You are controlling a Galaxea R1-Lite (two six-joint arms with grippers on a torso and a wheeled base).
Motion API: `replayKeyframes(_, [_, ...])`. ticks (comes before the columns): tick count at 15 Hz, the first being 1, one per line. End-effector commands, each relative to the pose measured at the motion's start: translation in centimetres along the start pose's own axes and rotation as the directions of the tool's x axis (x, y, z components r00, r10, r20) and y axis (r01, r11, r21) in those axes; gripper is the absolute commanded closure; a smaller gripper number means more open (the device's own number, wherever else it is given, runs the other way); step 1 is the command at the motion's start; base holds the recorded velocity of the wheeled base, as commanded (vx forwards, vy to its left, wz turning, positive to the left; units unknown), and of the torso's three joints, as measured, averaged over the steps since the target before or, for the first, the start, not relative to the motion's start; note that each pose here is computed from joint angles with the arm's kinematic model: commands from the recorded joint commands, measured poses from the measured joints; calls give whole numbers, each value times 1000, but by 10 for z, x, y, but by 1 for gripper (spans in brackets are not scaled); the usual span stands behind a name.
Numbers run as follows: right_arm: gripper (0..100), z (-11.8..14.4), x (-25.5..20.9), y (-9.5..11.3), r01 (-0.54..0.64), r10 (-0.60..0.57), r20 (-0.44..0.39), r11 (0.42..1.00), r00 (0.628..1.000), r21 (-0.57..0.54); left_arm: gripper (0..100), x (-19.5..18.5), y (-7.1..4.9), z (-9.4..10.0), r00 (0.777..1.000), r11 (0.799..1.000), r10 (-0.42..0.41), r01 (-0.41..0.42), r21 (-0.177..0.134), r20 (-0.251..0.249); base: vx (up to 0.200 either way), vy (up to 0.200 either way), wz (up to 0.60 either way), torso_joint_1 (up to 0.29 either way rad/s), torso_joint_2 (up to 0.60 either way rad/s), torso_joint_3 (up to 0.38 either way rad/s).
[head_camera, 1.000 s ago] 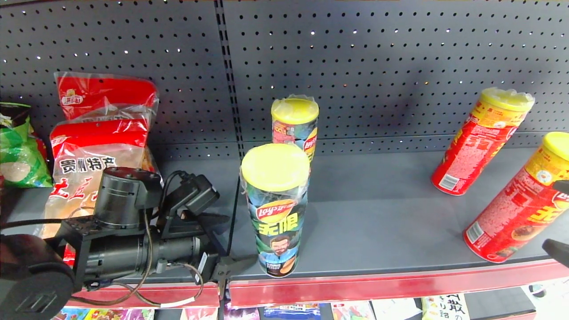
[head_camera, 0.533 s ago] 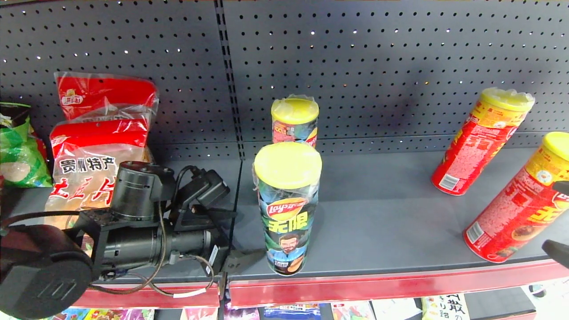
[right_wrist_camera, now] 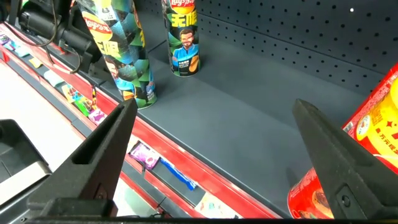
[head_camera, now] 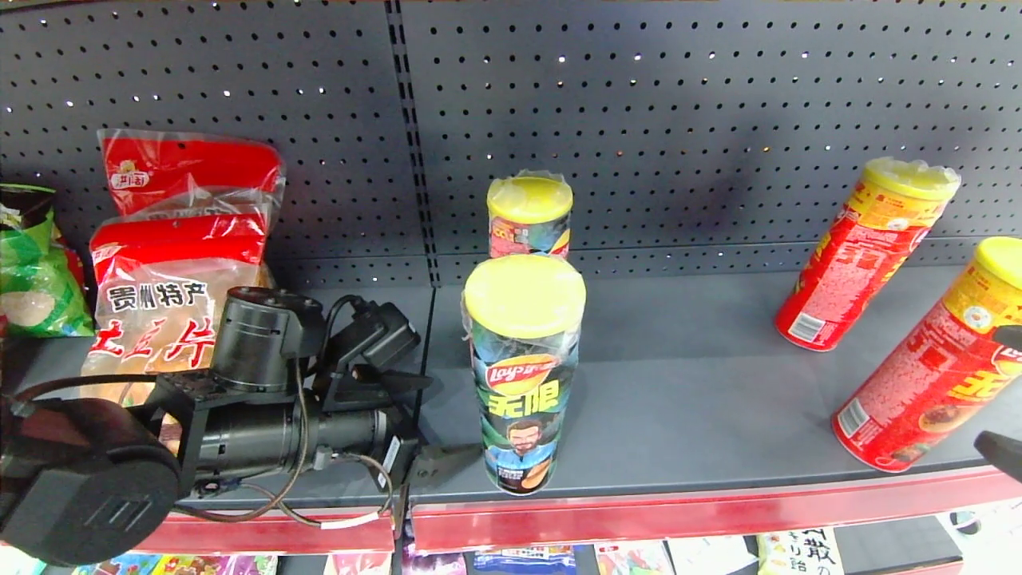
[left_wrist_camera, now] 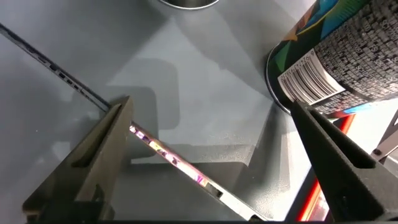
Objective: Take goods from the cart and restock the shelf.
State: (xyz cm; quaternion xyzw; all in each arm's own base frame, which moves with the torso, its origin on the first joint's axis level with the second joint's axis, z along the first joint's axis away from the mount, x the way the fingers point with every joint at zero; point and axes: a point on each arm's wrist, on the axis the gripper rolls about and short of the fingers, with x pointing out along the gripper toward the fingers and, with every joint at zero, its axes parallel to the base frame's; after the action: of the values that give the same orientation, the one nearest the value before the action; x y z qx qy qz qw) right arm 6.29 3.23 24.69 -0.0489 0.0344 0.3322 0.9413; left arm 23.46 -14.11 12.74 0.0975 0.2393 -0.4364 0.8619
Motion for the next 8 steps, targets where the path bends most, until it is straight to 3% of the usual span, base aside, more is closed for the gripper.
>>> replayKeyframes(1, [0, 0, 1, 0, 0, 0, -2, 1000, 1000, 0, 0, 1, -1, 0, 1000, 1000, -4, 4, 1, -2, 0, 0, 0, 0, 0, 0])
replayKeyframes(6, [0, 0, 0, 0, -1, 1, -1, 1000, 1000, -1, 0, 1, -1, 1, 1000, 1000, -2, 2, 0, 0, 0, 0, 0, 0, 0, 0])
replayKeyframes(8, [0, -6, -3, 2, -4, 4, -10, 1000, 1000, 2, 0, -8, 2, 1, 999, 999, 37, -37, -11, 10, 0, 0, 0, 0, 0, 0])
